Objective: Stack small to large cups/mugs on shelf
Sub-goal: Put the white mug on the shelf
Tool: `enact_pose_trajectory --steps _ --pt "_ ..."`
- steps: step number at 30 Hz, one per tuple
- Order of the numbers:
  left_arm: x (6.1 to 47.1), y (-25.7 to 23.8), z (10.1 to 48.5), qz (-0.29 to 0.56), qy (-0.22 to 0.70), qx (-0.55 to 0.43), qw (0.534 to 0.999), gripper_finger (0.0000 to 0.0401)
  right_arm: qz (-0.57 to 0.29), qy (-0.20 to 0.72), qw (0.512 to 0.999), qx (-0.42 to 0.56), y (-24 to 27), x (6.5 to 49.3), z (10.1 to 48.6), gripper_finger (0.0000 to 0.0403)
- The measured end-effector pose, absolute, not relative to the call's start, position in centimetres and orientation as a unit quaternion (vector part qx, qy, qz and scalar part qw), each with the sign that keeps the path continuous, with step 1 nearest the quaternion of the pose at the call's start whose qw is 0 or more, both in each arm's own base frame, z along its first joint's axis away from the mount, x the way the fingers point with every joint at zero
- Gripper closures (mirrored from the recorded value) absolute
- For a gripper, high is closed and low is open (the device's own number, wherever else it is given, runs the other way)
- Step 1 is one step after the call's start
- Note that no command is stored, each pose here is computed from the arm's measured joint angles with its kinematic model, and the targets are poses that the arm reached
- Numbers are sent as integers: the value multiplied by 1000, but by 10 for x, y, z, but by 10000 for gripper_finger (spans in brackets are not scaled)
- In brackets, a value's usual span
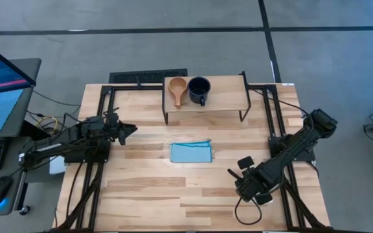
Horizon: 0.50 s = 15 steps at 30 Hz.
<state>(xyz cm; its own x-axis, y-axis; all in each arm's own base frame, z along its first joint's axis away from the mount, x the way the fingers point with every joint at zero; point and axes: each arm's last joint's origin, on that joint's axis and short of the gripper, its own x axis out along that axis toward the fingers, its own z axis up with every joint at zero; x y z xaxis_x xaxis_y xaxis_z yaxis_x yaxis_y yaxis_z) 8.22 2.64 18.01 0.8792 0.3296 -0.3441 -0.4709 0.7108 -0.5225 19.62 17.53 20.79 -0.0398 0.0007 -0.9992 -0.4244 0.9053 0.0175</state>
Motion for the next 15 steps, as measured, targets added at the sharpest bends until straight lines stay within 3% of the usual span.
enact_pose_trajectory --steps 7,15 --pt "81 26 177 223 129 -316 913 292 157 701 680 -144 176 197 208 287" --pt "81 26 176 224 133 -317 912 292 149 707 682 -114 177 198 209 386"
